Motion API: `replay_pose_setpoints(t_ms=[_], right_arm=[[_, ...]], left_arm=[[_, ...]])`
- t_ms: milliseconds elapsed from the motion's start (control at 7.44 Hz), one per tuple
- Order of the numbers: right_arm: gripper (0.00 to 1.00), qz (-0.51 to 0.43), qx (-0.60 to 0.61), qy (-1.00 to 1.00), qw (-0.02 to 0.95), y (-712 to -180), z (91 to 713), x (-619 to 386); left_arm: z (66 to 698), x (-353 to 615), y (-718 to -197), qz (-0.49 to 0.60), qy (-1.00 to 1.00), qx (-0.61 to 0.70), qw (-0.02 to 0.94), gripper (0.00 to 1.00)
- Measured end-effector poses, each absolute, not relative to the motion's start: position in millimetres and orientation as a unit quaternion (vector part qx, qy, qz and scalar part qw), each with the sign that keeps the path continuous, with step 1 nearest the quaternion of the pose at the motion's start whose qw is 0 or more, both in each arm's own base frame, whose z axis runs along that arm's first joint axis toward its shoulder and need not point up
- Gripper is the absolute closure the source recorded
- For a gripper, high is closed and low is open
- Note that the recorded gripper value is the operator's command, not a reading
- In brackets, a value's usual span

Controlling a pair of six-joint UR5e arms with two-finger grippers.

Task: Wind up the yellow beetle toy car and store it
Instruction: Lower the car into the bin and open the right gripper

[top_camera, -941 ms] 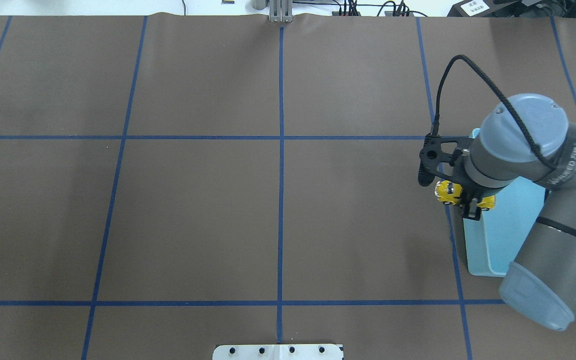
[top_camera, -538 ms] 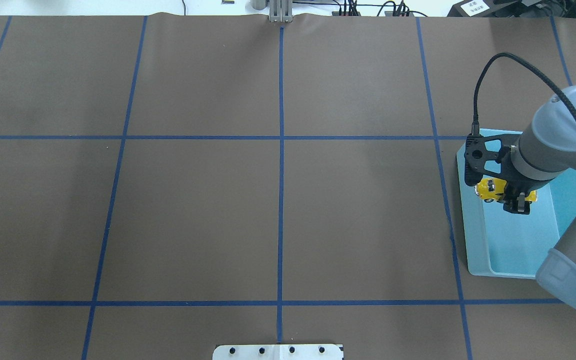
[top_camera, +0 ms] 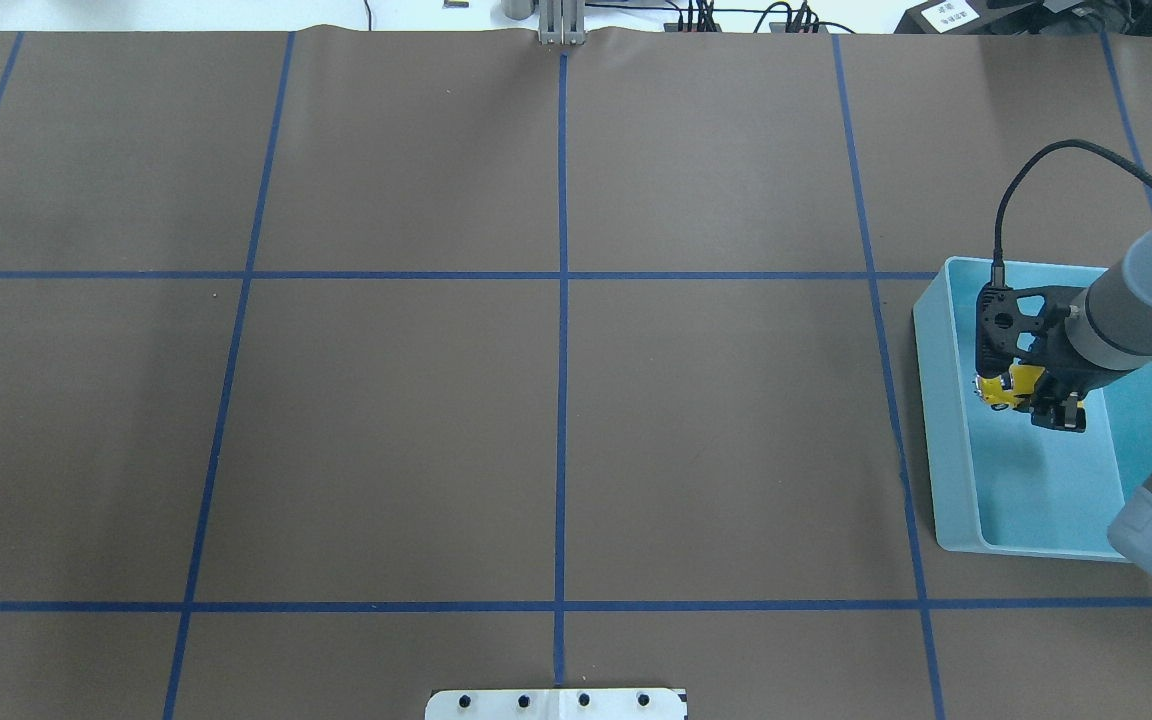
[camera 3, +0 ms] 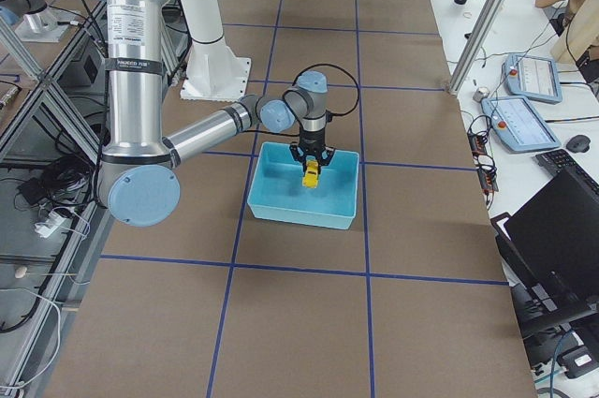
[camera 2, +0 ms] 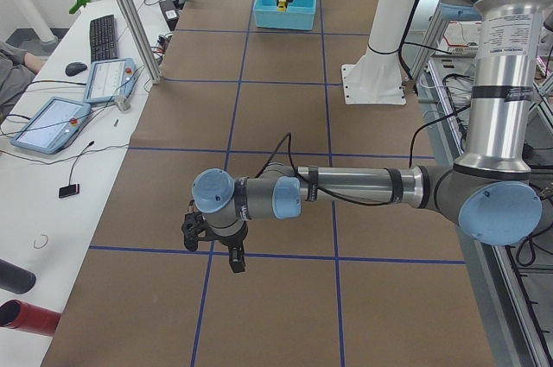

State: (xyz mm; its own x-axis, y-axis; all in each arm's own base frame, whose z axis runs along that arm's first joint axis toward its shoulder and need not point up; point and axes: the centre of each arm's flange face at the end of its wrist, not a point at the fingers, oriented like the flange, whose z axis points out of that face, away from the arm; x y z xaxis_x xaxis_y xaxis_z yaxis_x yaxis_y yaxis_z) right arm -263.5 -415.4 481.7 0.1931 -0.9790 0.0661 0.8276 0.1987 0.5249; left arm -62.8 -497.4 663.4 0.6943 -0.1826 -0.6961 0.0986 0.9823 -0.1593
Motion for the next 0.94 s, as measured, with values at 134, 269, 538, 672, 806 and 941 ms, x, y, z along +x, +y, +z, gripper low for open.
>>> replay_pose_setpoints(t_ms=[134, 269, 538, 672, 806, 941], right_arm=[[1.0, -0.603, 0.19, -0.198, 0.749, -416, 486, -263], [1.0, -0.603, 0.189, -0.197, 0.749, -416, 489, -264], [1.0, -0.603, 0.184, -0.197, 0.751, -418, 495, -265], [0.64, -0.603, 0.183, -0.197, 0.751, -418, 497, -265], [0.03, -0.603, 0.181, -0.197, 0.751, -418, 498, -266], [0.0, -0.603, 0.18, -0.198, 0.752, -418, 499, -267]], left_arm=[[663, -63, -498, -0.076, 0.383, -0.055, 0.919, 0.0], [663, -62, -498, -0.076, 0.383, -0.054, 0.919, 0.0], [663, -62, -498, -0.075, 0.384, -0.054, 0.919, 0.0], [662, -61, -498, -0.075, 0.384, -0.054, 0.919, 0.0], [662, -61, -498, -0.075, 0.384, -0.054, 0.919, 0.0], [662, -61, -498, -0.075, 0.384, -0.054, 0.919, 0.0]])
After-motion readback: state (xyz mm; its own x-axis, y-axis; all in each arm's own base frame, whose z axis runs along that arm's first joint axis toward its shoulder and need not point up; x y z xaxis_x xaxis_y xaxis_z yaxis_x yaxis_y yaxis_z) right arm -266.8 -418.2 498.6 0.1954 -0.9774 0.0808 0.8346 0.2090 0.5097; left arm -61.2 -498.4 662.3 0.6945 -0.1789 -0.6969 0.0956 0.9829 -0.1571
